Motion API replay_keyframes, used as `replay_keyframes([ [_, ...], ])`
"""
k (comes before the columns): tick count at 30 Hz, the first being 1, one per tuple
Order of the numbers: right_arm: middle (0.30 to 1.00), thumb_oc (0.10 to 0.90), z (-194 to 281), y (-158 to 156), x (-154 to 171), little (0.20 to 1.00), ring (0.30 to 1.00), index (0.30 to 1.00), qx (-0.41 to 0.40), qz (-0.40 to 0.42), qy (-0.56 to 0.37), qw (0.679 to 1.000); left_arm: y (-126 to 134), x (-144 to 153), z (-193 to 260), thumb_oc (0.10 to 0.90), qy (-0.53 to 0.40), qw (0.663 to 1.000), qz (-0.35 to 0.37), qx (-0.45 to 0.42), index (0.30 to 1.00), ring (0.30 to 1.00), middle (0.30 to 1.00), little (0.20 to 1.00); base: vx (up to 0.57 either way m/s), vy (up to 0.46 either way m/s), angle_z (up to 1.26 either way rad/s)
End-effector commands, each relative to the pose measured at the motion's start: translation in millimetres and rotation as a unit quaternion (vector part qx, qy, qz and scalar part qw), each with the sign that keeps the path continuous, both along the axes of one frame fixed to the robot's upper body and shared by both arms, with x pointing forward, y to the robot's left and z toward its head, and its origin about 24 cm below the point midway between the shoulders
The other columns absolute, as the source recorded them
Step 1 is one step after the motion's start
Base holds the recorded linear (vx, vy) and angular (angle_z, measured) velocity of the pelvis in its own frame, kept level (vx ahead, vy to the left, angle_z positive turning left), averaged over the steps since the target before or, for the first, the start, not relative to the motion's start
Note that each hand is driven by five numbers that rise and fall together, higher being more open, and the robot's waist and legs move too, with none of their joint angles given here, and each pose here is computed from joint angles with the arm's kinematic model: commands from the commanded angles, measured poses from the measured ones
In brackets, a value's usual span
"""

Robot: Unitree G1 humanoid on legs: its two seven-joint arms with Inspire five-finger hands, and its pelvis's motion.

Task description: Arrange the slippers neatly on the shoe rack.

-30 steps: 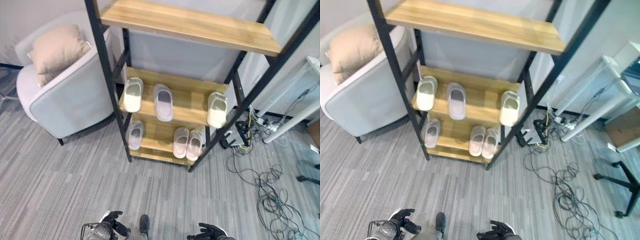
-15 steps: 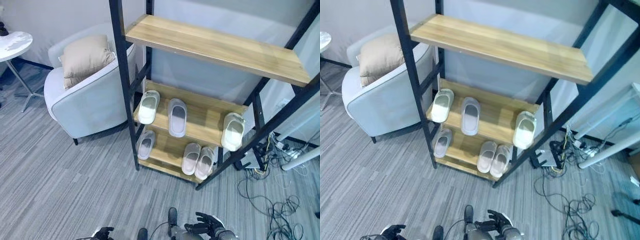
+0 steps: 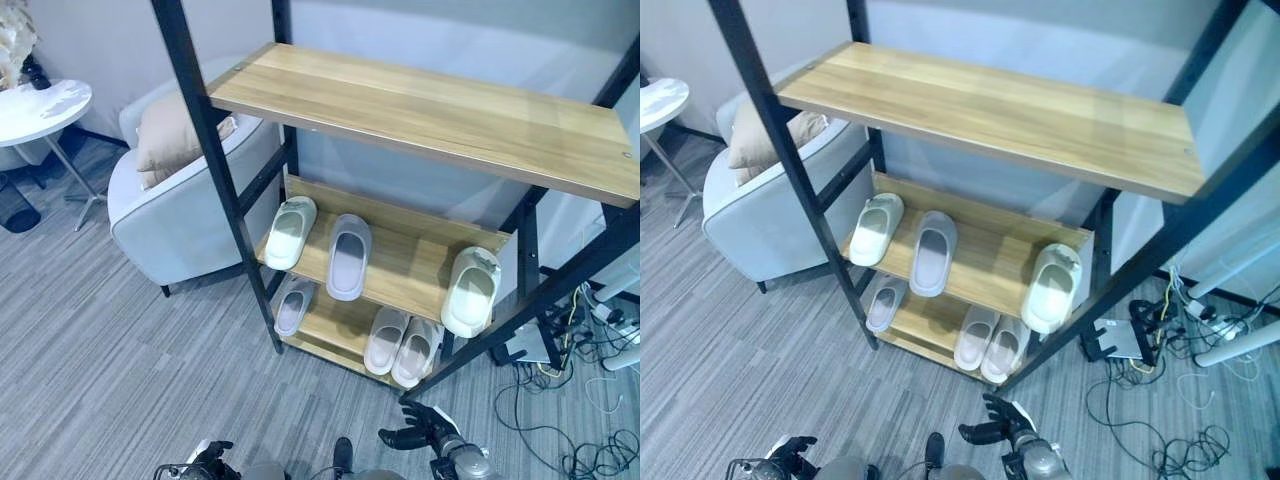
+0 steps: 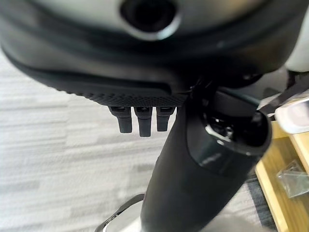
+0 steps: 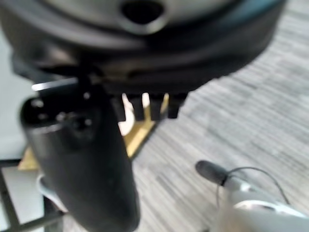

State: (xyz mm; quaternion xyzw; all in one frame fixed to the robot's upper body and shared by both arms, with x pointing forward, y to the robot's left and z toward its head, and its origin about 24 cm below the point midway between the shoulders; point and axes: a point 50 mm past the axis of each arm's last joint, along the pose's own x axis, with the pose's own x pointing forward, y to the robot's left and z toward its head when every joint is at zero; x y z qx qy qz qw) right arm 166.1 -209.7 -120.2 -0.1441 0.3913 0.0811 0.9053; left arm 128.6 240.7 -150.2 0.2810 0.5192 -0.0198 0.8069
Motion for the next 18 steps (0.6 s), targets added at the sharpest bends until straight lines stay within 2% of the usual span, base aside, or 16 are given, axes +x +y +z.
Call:
replay_keyframes([
  [1,0.9,0.8,22.3,9.8,22.3,0.9,0.9,0.9,-0.025,0.095,-0.073,0.993,-30.6,10.8,-1.8,0.8,-0.024,0.998,-0.043,-0.037,0.9,0.9,0.9,0.9,0.1,0.037,0.17],
  [4,0.9,0.8,23.0,19.2,22.2,0.9,0.9,0.9,-0.019,0.125,-0.074,0.989,-28.6,4.4,-4.3,0.8,-0.004,0.998,-0.053,-0.025,0.9,0.9,0.9,0.9,0.18,0.128,0.16],
  [12,0.9,0.8,69.1,50.1,44.8,0.9,0.9,0.9,0.044,0.201,-0.184,0.961,-14.5,1.0,-2.6,0.8,0.004,0.998,-0.066,0.0,0.9,0.9,0.9,0.9,0.08,0.128,-0.09],
  [14,0.9,0.8,97.8,55.9,49.2,0.9,0.9,0.9,0.079,0.234,-0.235,0.94,-10.6,0.5,-1.9,0.8,0.006,0.997,-0.07,0.004,0.9,0.9,0.9,0.9,0.03,0.097,-0.05],
  [15,0.9,0.8,98.0,55.5,49.0,0.9,0.9,0.9,0.079,0.234,-0.234,0.94,-10.8,0.5,-1.9,0.8,0.006,0.997,-0.07,0.004,0.9,0.9,0.9,0.9,0.03,0.13,-0.03],
  [16,0.9,0.8,125.0,57.3,51.4,0.9,0.9,0.9,0.094,0.261,-0.282,0.918,-10.0,2.6,-1.0,0.8,0.003,0.997,-0.076,0.005,0.9,0.9,0.9,0.9,0.01,0.066,0.0],
  [18,0.9,0.8,139.2,56.8,51.6,0.9,0.9,0.9,0.1,0.272,-0.306,0.907,-11.6,3.8,-0.8,0.8,0.0,0.997,-0.081,0.004,0.9,0.9,0.9,0.9,0.01,0.085,0.01],
])
